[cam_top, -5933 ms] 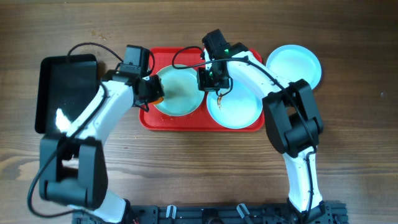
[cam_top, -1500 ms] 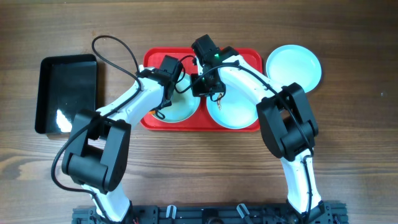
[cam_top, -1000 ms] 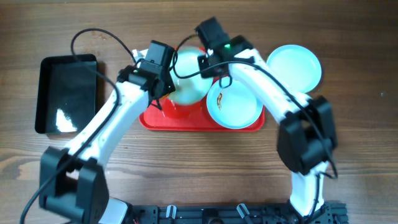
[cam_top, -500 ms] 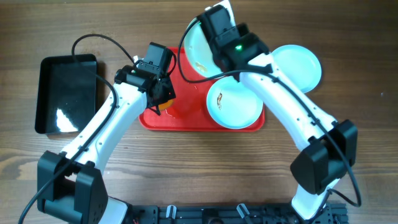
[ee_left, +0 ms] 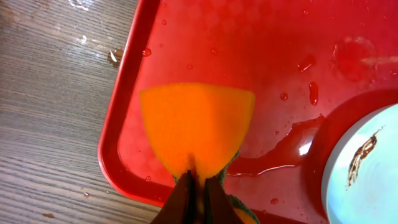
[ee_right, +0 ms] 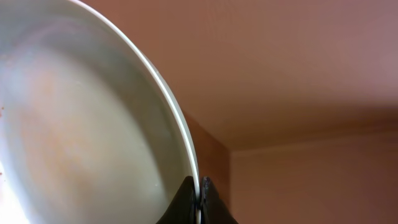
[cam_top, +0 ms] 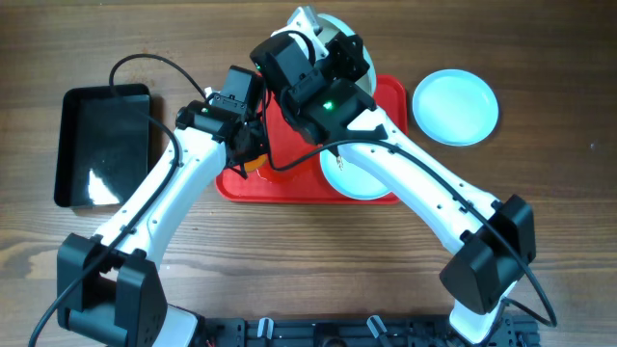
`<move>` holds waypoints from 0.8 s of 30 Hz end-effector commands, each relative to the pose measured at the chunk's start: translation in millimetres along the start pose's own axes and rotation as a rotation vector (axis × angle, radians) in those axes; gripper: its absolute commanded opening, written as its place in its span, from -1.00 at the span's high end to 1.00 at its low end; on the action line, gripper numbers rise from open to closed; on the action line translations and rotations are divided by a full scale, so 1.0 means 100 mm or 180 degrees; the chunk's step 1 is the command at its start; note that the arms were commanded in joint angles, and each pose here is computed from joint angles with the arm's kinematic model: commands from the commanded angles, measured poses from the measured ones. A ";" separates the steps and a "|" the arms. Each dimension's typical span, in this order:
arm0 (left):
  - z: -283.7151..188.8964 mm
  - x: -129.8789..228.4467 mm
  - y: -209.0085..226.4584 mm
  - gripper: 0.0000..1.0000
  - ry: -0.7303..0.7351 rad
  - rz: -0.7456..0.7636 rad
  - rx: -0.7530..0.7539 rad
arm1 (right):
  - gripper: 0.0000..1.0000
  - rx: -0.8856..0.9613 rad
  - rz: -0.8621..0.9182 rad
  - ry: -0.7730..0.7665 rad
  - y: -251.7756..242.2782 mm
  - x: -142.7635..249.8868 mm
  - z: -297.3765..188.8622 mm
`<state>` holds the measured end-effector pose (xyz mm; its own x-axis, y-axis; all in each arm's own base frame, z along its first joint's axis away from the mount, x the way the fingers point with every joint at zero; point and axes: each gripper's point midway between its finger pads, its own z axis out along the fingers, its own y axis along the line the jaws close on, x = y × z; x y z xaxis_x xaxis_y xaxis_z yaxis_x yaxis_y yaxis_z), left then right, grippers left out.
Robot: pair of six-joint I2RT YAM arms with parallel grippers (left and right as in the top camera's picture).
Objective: Clean dirty plates on tray and stack at the side
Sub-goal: 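Lift the plate up off the tray with the right gripper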
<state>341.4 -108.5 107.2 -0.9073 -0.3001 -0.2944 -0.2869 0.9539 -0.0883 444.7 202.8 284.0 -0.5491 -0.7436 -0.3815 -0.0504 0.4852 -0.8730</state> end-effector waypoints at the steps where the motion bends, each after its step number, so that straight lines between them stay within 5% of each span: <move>1: -0.01 0.01 -0.04 0.92 0.0008 -0.0019 0.0050 | 0.91 0.0207 -0.0281 0.0030 -0.16 -0.02 -0.09; 11: -0.02 0.03 -0.11 0.92 0.0024 -0.0163 0.0112 | 0.91 0.0673 -0.0224 0.0211 -0.38 0.06 -0.21; 24: -0.03 0.08 -0.16 0.92 0.0038 -0.0105 0.0123 | 0.91 0.0161 -0.0093 -0.0039 -0.04 -0.03 -0.28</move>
<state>338.5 -118.2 106.9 -0.9010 -0.3322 -0.2791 -0.3110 0.9430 -0.1185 425.2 197.7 304.4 -0.5890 -0.7519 -0.2963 0.0352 0.3424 -0.9389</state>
